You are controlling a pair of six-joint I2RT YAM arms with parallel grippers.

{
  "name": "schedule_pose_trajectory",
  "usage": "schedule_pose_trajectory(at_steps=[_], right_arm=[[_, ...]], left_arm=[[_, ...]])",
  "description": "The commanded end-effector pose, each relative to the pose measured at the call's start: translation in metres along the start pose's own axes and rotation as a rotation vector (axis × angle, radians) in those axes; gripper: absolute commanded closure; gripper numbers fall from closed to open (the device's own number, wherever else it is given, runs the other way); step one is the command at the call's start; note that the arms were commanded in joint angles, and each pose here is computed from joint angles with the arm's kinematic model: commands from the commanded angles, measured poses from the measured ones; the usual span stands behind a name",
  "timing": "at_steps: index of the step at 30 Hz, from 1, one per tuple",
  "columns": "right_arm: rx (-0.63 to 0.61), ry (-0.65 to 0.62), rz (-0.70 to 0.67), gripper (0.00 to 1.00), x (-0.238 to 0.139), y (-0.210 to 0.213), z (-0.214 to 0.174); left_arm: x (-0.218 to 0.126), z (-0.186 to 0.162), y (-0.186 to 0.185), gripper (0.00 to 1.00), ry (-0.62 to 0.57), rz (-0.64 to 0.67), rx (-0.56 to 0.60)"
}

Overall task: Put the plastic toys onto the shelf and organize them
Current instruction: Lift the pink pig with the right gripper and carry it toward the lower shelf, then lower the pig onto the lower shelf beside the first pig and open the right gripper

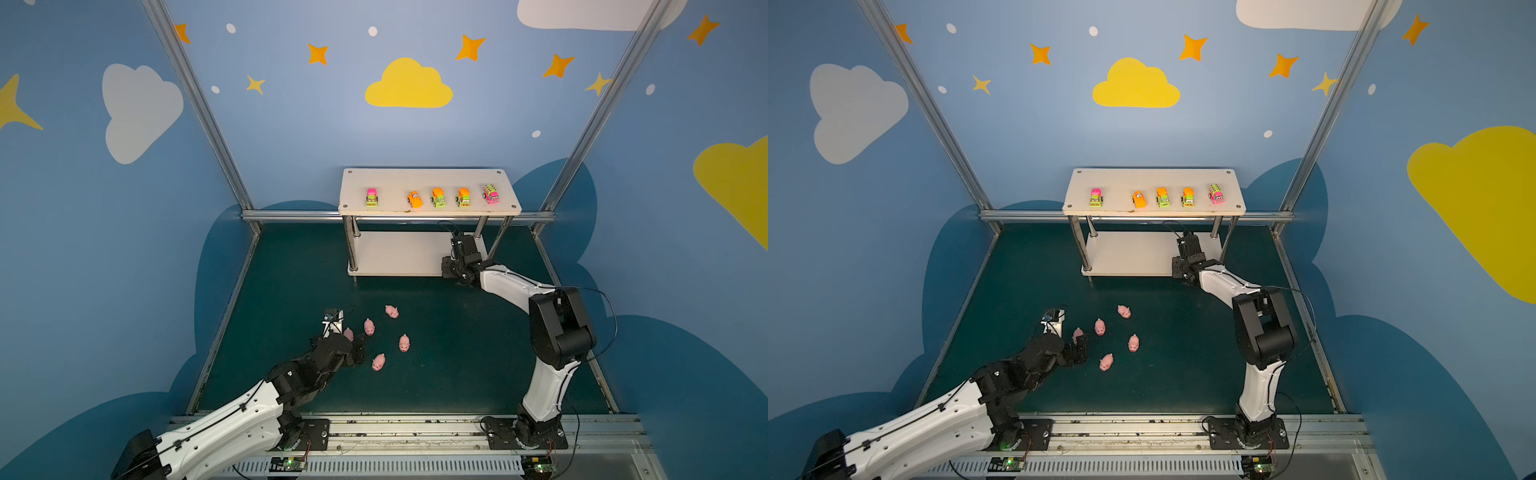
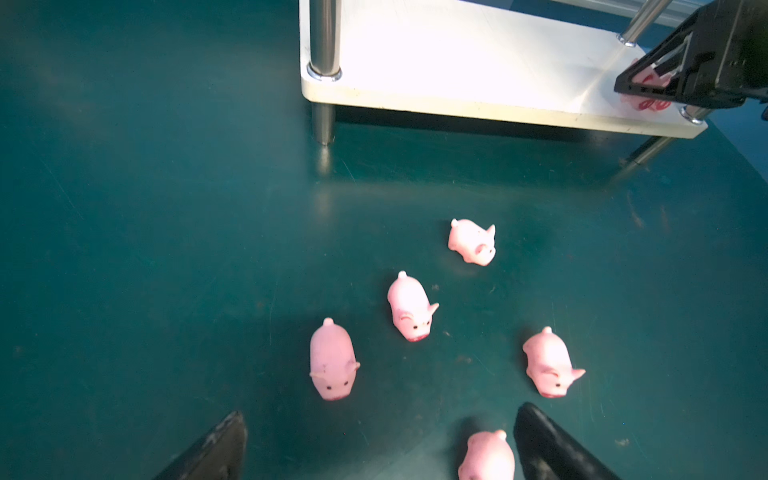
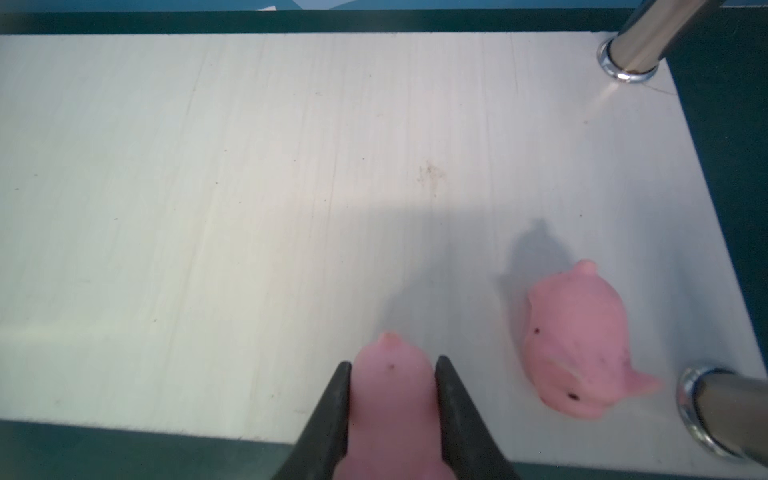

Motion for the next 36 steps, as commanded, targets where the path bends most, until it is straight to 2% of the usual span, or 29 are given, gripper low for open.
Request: schedule_pose_trajectory(at_steps=[1, 8, 16, 29, 36], right_arm=[[-0.009, 0.01, -0.002, 0.68, 0.006, -0.004, 0.006], [0.007, 0.023, 0.004, 0.64, 0.017, -0.011, 0.007], [0.021, 0.016, 0.008, 0.48, 0.016, -0.014, 0.009], [0.031, -0.04, 0.056, 0.43, -0.014, -0.012, 0.024], [0.043, -0.037, 0.082, 0.42, -0.03, -0.01, 0.019]], left_arm=[[0.001, 0.012, -0.008, 0.0, -0.017, -0.024, 0.009], [0.009, 0.018, -0.015, 0.0, 0.0, -0.013, 0.016], [0.013, 0.019, -0.02, 0.0, 0.019, -0.015, 0.024], [0.0, 0.025, -0.015, 0.0, -0.008, -0.015, -0.001], [-0.008, 0.023, -0.007, 0.0, -0.029, -0.02, -0.028]])
Point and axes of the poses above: each gripper's point midway between its finger pads, its own x axis out along the fingers, its own y axis along the line the jaws close on, z = x × y, the point moved 4 cm from there along -x, back along the fingers, and after that the axes turned 5 degrees about -x, right-handed, at the moved point
